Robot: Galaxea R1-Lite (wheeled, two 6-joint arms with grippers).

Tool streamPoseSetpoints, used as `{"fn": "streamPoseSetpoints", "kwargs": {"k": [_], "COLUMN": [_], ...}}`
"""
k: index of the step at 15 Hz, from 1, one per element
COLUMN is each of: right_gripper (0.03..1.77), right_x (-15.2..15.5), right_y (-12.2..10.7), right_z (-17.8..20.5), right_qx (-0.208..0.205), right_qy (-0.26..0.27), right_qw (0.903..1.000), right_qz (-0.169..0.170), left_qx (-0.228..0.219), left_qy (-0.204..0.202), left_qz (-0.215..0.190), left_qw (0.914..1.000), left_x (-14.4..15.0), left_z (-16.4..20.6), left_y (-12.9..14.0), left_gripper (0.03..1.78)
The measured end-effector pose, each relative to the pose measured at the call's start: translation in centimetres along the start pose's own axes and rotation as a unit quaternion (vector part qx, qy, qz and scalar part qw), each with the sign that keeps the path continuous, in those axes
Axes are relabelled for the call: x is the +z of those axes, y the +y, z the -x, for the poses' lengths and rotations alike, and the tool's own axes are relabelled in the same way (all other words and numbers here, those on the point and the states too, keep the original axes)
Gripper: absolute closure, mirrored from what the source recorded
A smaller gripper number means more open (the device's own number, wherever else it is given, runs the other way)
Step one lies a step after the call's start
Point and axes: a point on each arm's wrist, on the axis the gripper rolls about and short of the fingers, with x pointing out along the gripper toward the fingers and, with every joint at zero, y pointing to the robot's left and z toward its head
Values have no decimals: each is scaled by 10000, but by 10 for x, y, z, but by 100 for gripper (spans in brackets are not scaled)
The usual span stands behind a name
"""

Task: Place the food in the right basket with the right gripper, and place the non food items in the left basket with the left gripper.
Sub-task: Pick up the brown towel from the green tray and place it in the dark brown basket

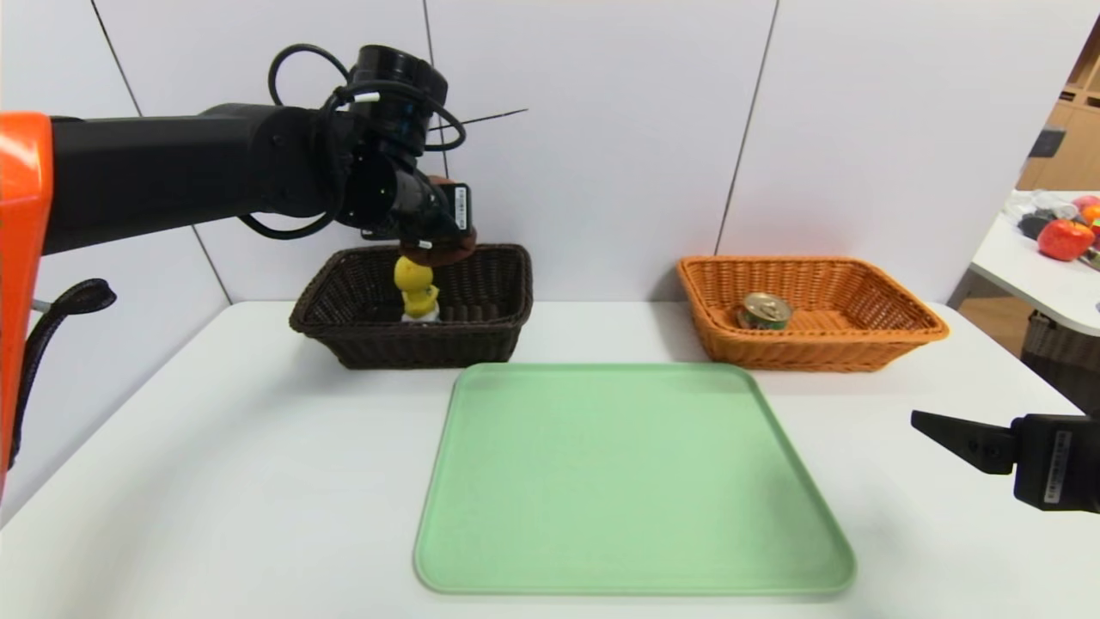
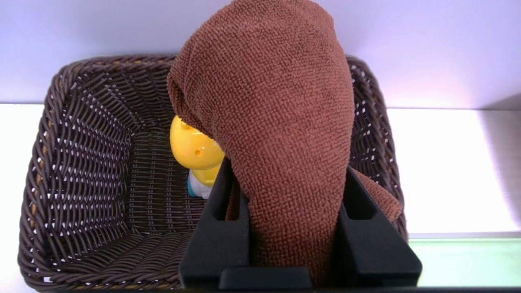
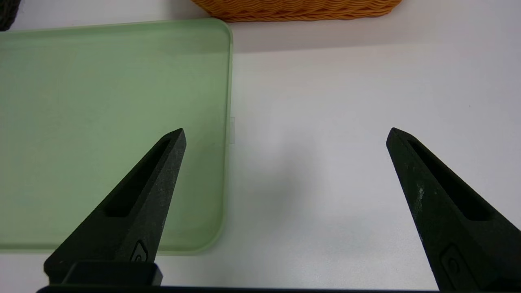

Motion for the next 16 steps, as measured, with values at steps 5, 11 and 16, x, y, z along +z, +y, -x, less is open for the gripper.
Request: {"fn": "streamPoseSetpoints", "kwargs": {"k": [5, 11, 16], "right_gripper": [10, 10, 10], "right_x": [0, -1, -5], "right_y": [0, 0, -2], "right_z": [0, 1, 3], "right_qx": [-8, -12, -25], "right_qy": [3, 6, 17], "right_qw": [10000, 10000, 10000], "right_qz": [9, 13, 4], "left_qx": [-309, -776, -735], "left_qy": [292, 573, 582], "left_qz": [-74, -132, -129], "left_qw": [9991, 9953, 9955], "left_x": [-18, -41, -50], "left_z": [-18, -45, -64], "left_y": [-13, -32, -31], "left_gripper": [130, 130, 130]}}
